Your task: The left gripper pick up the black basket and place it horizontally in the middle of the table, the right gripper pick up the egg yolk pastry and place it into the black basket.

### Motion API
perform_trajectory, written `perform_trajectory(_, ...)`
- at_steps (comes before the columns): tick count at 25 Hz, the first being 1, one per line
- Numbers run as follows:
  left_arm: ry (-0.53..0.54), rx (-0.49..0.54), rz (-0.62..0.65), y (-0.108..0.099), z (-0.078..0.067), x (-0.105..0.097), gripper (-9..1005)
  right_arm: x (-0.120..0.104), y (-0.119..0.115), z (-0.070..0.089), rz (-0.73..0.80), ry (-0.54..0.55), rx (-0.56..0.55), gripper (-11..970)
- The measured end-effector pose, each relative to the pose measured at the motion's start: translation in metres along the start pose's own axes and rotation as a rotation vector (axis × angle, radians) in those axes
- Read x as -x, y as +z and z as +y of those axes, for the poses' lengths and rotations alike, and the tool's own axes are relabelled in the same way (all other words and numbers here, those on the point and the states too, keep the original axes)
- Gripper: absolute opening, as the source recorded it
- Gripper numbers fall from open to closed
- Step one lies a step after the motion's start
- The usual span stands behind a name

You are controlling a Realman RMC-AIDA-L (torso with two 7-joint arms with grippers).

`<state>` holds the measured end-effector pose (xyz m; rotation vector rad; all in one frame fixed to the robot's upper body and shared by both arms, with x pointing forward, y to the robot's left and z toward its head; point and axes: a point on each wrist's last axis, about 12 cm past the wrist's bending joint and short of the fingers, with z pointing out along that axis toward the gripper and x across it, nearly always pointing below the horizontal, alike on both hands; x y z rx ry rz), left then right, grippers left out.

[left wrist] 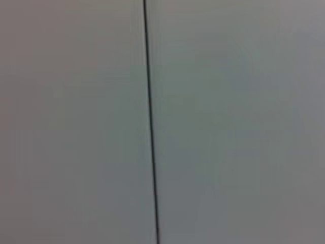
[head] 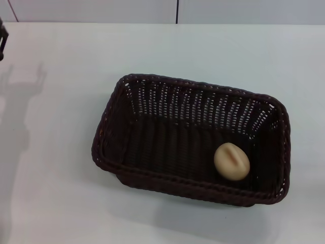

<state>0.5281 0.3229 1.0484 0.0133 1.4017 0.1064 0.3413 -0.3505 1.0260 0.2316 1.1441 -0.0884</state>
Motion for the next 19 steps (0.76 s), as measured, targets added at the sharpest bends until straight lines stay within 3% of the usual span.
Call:
perform_trajectory(3,0.002,0.015,0.018,-0.009,0.004,-0.005,759,0.002,-0.01,-0.015,0.032,-0.028,-0.074,767)
perform_trajectory(7,-0.014,0.03,0.032,-0.016,0.008,-0.008,763,0.002,-0.013,-0.023,0.052,-0.034,-0.094,784)
perform_trajectory(19,-0.018,0.054,0.073,-0.031,0.018,-0.017,764,0.001,-0.017,-0.023,0.076,-0.022,-0.1,813)
